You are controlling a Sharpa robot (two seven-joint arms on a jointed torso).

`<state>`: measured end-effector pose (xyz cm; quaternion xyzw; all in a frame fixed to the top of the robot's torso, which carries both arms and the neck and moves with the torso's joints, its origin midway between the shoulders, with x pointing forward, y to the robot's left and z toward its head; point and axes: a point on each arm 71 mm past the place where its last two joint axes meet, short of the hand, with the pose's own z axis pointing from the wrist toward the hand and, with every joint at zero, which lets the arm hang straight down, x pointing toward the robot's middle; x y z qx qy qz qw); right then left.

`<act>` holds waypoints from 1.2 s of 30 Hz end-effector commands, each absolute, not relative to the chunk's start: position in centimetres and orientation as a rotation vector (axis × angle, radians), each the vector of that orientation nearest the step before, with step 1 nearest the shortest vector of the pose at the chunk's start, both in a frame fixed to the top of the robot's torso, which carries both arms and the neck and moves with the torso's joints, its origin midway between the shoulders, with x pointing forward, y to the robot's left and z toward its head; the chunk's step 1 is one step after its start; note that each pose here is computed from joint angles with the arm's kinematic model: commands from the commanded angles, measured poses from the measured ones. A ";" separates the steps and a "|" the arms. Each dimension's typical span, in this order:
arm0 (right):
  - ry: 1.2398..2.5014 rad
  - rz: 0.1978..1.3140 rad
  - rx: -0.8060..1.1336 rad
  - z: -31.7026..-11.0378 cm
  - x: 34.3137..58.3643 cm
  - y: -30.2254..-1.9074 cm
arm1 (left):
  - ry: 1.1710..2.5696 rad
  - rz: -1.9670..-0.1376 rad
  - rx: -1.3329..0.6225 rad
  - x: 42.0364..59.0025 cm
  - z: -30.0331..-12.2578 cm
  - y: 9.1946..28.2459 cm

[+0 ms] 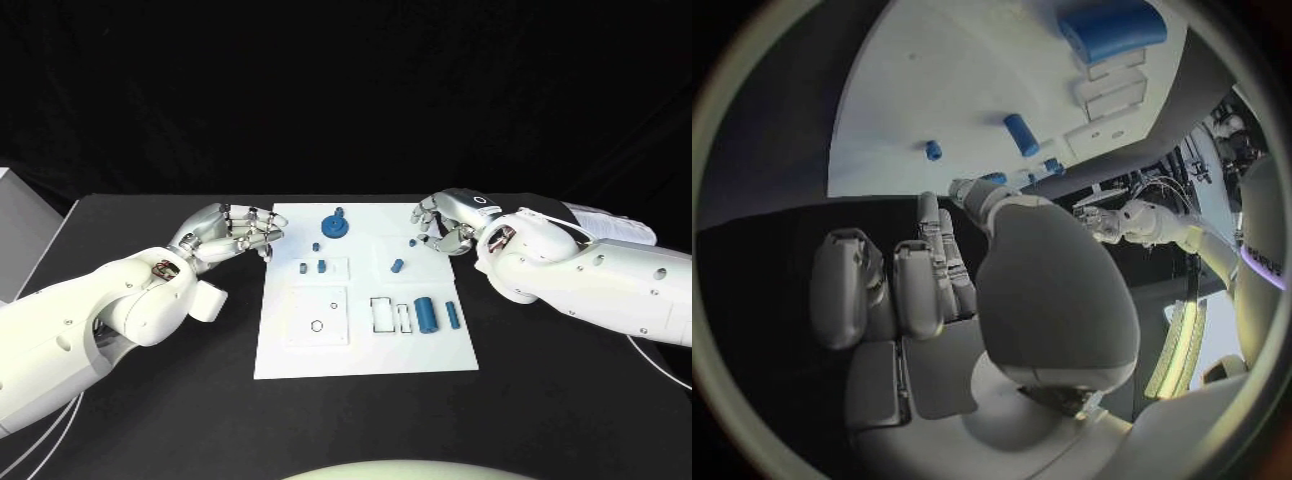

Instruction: Assemble the parts on the task board

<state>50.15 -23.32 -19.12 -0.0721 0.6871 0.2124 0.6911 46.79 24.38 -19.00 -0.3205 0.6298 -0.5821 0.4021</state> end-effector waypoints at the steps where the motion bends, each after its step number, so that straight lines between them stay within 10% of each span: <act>1: 1.552 0.364 -0.226 -19.6 50.4 -23.1 | 1.558 -1.564 -0.834 46.5 -18.6 24.0; 36: 1.667 0.331 -0.267 -22.0 51.0 -21.0 | 1.549 -1.562 -0.858 46.2 -18.4 23.9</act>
